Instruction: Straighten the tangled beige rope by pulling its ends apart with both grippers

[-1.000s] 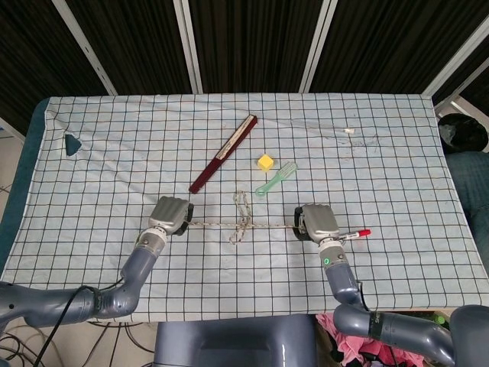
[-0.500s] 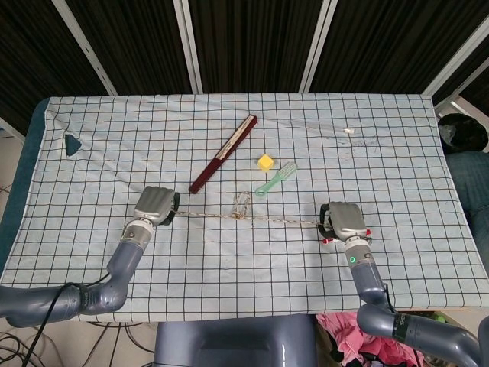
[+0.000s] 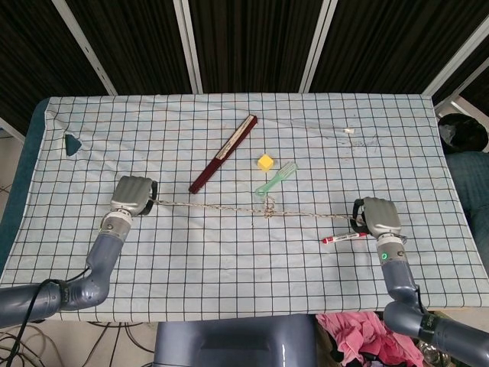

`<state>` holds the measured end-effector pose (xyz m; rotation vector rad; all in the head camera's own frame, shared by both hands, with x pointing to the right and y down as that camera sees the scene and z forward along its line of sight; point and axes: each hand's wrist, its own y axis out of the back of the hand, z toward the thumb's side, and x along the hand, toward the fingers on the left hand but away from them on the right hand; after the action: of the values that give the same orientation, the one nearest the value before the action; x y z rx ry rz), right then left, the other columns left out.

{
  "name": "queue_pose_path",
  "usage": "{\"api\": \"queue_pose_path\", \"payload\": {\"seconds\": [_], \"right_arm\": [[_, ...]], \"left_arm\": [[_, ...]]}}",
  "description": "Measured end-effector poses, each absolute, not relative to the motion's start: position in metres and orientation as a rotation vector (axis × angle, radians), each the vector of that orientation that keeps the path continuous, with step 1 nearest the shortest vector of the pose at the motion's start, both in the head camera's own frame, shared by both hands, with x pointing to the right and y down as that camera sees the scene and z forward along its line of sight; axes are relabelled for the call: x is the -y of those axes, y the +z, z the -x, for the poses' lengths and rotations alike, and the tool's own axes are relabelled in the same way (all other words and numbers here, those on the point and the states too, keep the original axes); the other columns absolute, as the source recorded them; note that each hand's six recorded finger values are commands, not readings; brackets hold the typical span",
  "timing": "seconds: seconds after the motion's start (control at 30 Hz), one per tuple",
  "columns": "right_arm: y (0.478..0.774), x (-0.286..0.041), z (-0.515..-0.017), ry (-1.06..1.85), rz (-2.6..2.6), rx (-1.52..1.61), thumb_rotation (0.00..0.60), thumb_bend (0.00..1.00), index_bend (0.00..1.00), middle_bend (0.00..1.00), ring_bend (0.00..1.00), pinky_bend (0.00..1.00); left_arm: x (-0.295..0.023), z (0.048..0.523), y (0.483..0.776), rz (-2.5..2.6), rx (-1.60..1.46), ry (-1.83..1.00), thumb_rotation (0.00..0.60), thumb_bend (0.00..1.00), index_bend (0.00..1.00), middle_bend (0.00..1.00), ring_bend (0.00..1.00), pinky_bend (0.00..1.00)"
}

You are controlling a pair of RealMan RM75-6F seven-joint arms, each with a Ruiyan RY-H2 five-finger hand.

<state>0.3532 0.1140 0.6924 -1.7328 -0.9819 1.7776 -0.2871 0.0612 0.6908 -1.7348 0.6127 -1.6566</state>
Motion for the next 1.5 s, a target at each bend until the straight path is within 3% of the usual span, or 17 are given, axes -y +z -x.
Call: {"api": "queue_pose_path", "payload": {"seconds": [0.57,1.5], "right_arm": [[0.685,-0.109,-0.421,1.895,1.614,1.022,0.6,0.51,0.69,0.98,1.0,1.0],[0.699,-0.114,-0.459,2.01,1.547,0.978,0.6,0.51,0.69,0.98,1.0,1.0]], "left_arm": [[-0.05,0.319,0.686,1.675,-0.644,-1.708,0.6,0.58,0.7,1.0,0.95,0.98],[-0.064,0.365,0.714,1.671,-0.649,-1.815,0.6,0.58,0.7,1.0,0.95,0.98]]}}
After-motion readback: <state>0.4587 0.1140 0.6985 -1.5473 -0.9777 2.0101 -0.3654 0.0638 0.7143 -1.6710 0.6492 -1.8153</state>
